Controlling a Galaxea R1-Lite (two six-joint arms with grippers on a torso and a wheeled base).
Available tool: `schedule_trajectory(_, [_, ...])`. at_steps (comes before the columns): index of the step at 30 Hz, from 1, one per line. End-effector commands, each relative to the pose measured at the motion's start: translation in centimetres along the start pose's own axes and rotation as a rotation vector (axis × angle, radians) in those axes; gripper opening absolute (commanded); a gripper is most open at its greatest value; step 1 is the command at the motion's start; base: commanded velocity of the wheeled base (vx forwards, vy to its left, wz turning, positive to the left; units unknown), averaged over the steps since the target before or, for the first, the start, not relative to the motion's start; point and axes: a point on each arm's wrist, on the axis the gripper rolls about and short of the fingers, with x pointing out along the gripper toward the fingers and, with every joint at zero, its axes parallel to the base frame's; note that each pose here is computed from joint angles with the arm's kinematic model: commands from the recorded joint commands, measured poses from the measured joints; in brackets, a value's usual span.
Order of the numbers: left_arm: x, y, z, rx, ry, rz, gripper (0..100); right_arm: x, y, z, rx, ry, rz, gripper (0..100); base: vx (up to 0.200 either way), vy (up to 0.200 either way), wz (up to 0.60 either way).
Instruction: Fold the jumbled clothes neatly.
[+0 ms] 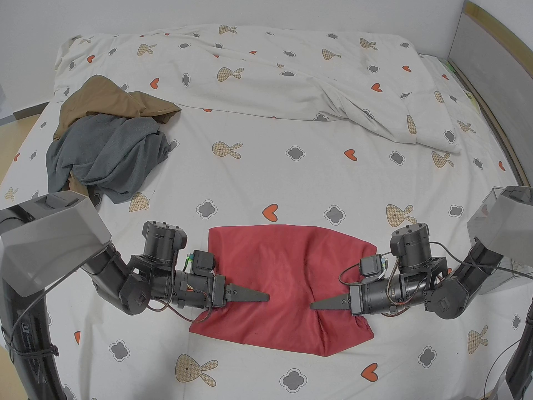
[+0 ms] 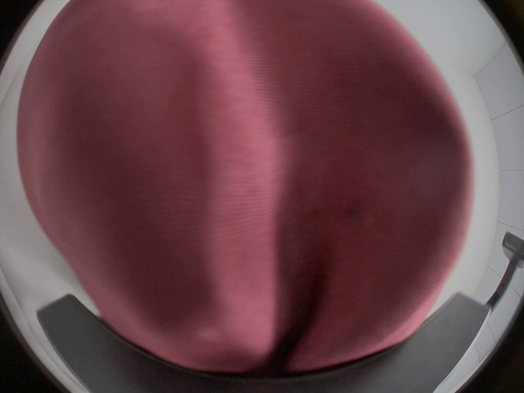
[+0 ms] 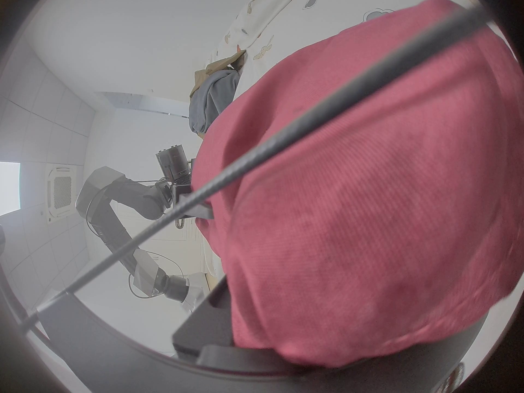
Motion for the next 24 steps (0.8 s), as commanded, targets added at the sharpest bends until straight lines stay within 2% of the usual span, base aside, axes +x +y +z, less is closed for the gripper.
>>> schedule_trajectory(1, [0.1, 0.1, 0.0, -0.003, 0.001, 0.0, 0, -0.1, 0.1, 0.1, -0.005, -0.003, 0.002, 0, 0.0, 0.0, 0.0])
schedule_trajectory(9, [-0.2, -0.2, 0.1, 0.003, -0.004, -0.001, 0, -0.1, 0.3, 0.0, -0.008, -0.003, 0.005, 0, 0.0, 0.0, 0.0])
schedule_trajectory(14, [-1.4, -2.8, 0.9, 0.047, -0.034, -0.018, 0, -0.8, 1.6, 0.4, -0.032, -0.025, 0.019, 0, 0.0, 0.0, 0.0])
schedule_trajectory(20, [-3.1, -5.9, 1.6, 0.042, -0.053, -0.028, 0, -2.5, 3.8, 1.0, -0.013, -0.071, 0.05, 0, 0.0, 0.0, 0.0])
schedule_trajectory(24, [-3.9, -7.6, 1.8, 0.046, -0.054, -0.031, 0, -3.8, 5.6, 1.4, -0.041, -0.109, 0.073, 0, 0.0, 0.0, 0.0])
